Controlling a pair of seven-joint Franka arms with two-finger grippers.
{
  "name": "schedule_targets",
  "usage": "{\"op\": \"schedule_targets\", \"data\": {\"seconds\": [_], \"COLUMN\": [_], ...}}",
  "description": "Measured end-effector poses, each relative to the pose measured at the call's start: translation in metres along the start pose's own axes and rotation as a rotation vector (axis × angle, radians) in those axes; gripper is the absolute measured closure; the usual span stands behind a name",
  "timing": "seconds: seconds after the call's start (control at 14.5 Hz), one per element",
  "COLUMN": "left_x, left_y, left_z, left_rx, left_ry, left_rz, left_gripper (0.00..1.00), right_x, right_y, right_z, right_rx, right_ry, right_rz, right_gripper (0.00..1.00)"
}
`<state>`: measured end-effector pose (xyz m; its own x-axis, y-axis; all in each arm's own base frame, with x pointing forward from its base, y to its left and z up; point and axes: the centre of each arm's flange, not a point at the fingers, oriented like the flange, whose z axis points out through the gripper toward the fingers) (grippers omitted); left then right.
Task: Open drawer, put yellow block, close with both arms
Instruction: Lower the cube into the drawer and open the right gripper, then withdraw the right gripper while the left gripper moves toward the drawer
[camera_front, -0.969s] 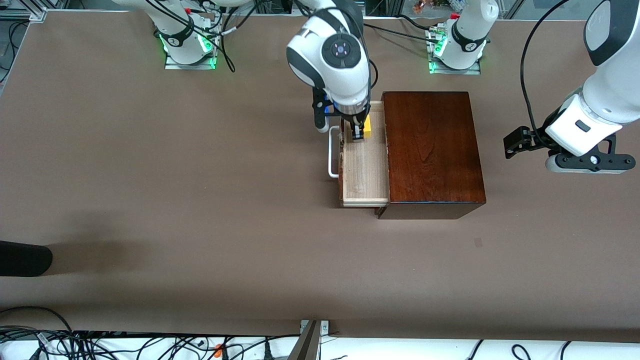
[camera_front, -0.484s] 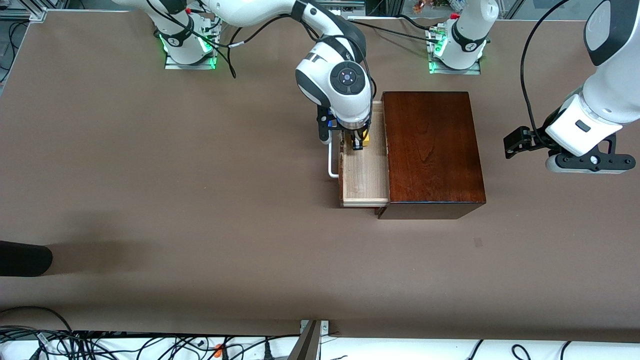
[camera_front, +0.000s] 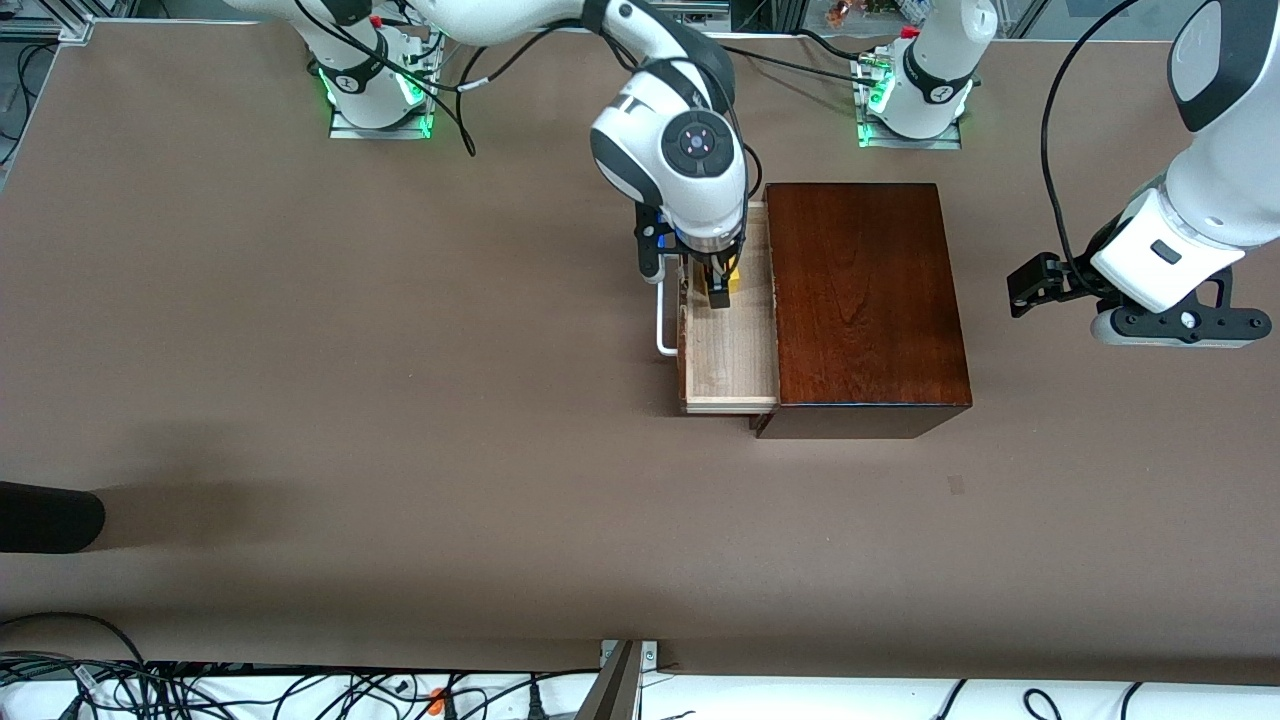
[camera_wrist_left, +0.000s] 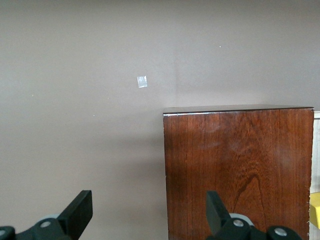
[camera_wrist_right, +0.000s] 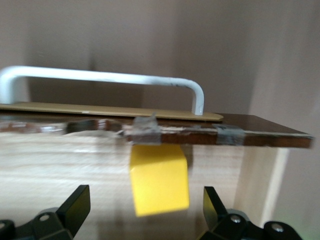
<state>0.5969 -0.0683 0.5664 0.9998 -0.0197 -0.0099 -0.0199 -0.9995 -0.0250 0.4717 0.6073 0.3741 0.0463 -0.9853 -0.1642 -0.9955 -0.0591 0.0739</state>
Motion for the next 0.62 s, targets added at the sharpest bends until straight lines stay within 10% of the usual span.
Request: {"op": "schedule_targets", "data": {"seconds": [0.62], "left_x": [-0.008], "left_y": [0.019], "left_z": [0.012], "left_rx": [0.008], "left_ry": [-0.083], "left_rz": [0.047], "left_gripper": [0.0], "right_x": [0.176], "right_y": [-0.055], "right_z": [-0.232], "right_rx": [-0.037], "right_ry": [0.088], "right_rz": [-0.376], "right_gripper": [0.0]}}
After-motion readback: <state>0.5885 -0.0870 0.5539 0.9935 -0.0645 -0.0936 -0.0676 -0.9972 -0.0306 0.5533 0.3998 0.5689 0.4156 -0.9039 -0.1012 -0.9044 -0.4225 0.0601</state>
